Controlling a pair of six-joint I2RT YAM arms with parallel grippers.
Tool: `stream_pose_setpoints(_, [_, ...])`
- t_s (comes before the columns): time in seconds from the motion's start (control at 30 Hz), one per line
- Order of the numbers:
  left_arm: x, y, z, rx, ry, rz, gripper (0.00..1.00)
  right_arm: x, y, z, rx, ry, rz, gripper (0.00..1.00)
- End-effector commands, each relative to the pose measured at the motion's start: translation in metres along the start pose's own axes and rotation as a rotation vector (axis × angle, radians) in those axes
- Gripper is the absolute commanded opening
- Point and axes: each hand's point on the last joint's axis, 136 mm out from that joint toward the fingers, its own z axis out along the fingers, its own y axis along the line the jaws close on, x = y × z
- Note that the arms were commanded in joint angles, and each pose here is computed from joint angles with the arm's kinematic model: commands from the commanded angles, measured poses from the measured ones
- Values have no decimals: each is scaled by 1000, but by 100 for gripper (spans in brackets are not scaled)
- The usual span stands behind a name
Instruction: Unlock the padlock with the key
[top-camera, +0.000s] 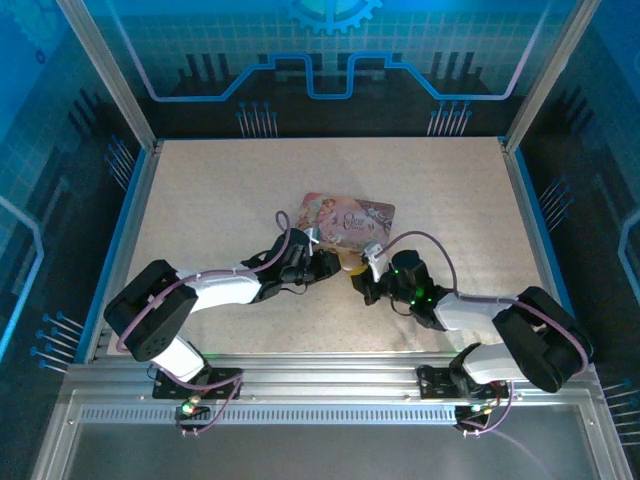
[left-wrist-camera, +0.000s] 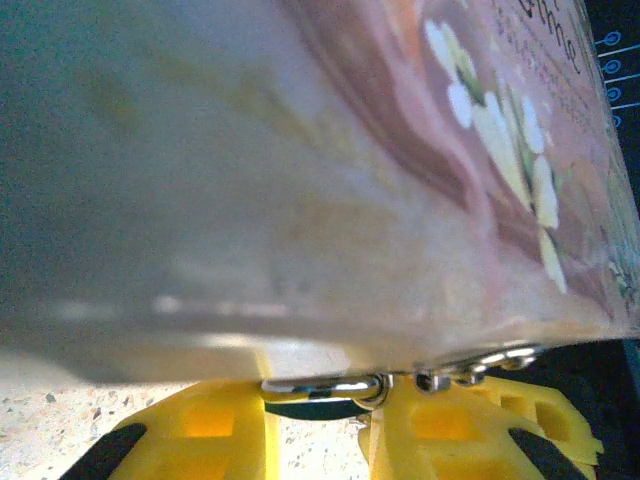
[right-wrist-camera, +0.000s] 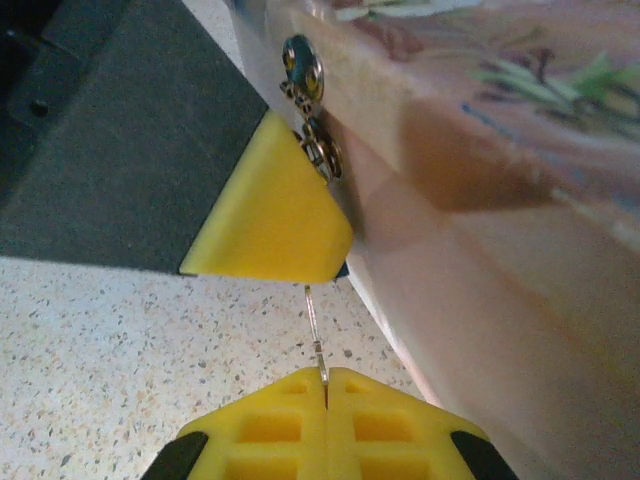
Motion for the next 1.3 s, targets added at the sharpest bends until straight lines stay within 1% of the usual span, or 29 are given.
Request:
stream_pose_setpoints(0.0, [-9, -45, -9, 138, -7, 20, 18, -14, 7, 4, -28, -35, -36, 4])
stream_pose_setpoints(0.2, [-9, -46, -10, 141, -10, 20, 18, -13, 7, 6, -28, -27, -38, 4])
stream_pose_setpoints(0.43, [-10, -47, -10, 141, -15, 19, 18, 4, 1, 8, -3, 21, -33, 4])
stream_pose_setpoints(0.57, [-10, -47, -10, 141, -14, 19, 18, 5, 1, 11, -5, 30, -34, 4])
stream_pose_setpoints(1.0, [-9, -47, -11, 139, -13, 19, 18, -7, 0, 10, 1, -15, -35, 4])
stream_pose_setpoints(1.27, [-9, -46, -11, 138, -14, 19, 18, -21, -2, 9, -5, -70, -15, 4])
